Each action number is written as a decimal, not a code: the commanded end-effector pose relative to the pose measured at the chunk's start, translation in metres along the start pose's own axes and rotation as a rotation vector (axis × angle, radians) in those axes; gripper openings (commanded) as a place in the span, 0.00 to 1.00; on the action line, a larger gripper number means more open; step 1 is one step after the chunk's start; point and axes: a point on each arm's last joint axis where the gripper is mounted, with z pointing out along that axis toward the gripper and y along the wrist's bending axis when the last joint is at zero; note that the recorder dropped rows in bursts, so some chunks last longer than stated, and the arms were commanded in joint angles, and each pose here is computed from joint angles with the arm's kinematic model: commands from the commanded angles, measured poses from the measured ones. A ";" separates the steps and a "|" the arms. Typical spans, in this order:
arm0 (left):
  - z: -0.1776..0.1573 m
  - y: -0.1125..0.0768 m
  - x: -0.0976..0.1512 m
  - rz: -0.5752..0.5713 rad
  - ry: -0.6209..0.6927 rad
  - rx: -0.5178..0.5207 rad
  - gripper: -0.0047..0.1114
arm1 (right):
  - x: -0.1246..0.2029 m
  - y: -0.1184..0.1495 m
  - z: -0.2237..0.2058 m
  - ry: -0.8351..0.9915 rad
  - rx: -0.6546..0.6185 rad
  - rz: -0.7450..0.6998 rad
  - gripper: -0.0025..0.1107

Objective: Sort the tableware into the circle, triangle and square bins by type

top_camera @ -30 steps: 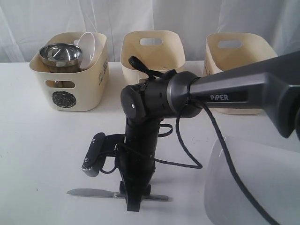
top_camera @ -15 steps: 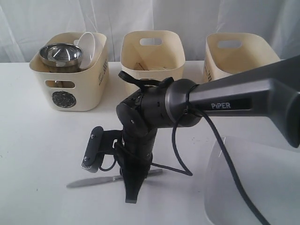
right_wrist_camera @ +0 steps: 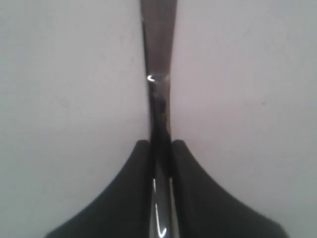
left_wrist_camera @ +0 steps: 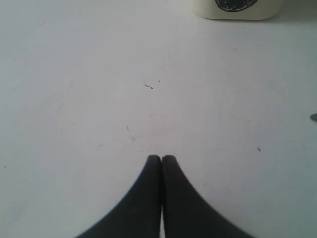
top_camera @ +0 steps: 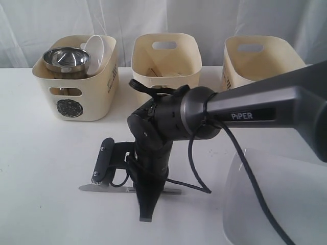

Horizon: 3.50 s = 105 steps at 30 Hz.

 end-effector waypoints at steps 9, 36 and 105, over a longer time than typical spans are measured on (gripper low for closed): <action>0.001 0.000 0.002 -0.006 0.004 0.003 0.04 | 0.003 -0.003 -0.036 -0.065 0.056 0.028 0.02; 0.001 0.000 0.002 -0.006 0.004 0.003 0.04 | 0.065 -0.143 -0.156 -1.089 0.768 0.658 0.02; 0.001 0.000 0.000 -0.006 -0.019 0.000 0.04 | 0.407 -0.015 -0.103 -0.188 0.048 1.512 0.58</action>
